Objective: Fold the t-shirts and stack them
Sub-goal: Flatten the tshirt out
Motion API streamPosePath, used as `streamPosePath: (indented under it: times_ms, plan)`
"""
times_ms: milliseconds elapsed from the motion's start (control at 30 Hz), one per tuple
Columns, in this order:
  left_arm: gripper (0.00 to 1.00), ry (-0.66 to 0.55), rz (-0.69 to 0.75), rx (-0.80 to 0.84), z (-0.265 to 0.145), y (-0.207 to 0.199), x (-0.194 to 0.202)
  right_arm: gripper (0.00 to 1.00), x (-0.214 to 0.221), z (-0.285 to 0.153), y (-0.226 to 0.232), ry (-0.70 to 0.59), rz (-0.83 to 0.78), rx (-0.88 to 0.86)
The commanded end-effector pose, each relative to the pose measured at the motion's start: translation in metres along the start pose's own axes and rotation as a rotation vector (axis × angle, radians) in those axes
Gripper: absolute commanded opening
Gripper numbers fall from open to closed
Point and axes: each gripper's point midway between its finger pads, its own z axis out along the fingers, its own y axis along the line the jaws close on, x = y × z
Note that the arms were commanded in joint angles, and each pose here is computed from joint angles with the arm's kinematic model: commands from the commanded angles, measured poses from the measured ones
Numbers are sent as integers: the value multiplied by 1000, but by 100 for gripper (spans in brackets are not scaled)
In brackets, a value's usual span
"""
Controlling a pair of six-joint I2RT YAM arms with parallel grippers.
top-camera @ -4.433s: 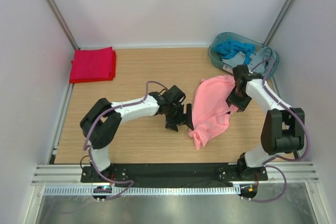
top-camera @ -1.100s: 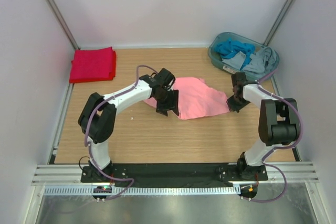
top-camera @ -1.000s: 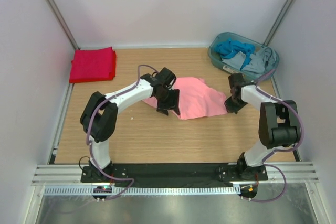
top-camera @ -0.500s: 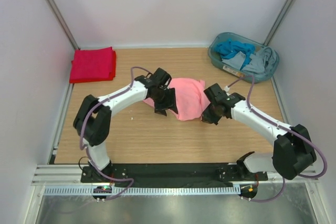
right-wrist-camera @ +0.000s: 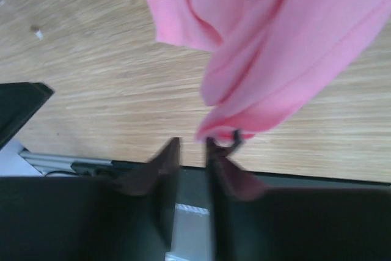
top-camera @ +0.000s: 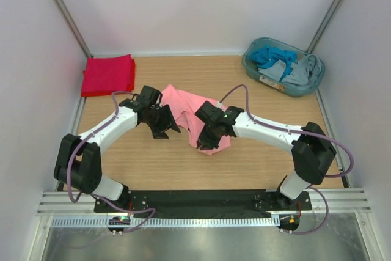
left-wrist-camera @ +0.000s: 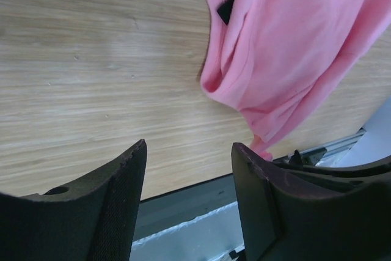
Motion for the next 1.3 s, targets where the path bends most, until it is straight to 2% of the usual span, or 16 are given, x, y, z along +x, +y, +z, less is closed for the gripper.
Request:
streamPosePath:
  times_ms: [0,67,100,133,300,400,500,567,667,767,900,1033,1267]
  plan:
    - [59,-22,26,84,-17,-16,9,36,-11,-32,25,-24,-64,-81]
    - [59,-21,31,133,-22,-28,21,46,-19,-46,21,-37,-87,-68]
    - [58,-14,16,145,-22,-33,28,50,-37,-57,16,-88,-60,-65]
    - [58,-13,25,167,-21,-40,34,51,-42,-64,7,-89,-49,-47]
    - [56,14,99,217,-9,-70,79,52,-96,-94,-34,-210,41,-52]
    - [53,30,64,248,2,-84,102,52,-135,-101,-65,-270,142,-32]
    - [53,-42,46,291,9,-106,107,51,-169,-98,-91,-315,236,-2]
    - [54,-84,162,342,15,-125,124,50,-190,-96,-105,-327,310,-2]
    - [53,-201,343,312,33,-130,127,50,-210,-99,-108,-324,359,-48]
    - [50,-223,394,270,51,-118,128,49,-218,-103,-109,-326,376,-63]
    - [49,-219,430,331,62,-115,142,48,-220,-101,-106,-325,385,-93]
    - [48,-198,456,276,82,-102,148,47,-215,-95,-109,-305,391,-87]
    - [45,-183,470,272,101,-109,152,46,-218,-95,-113,-315,376,-64]
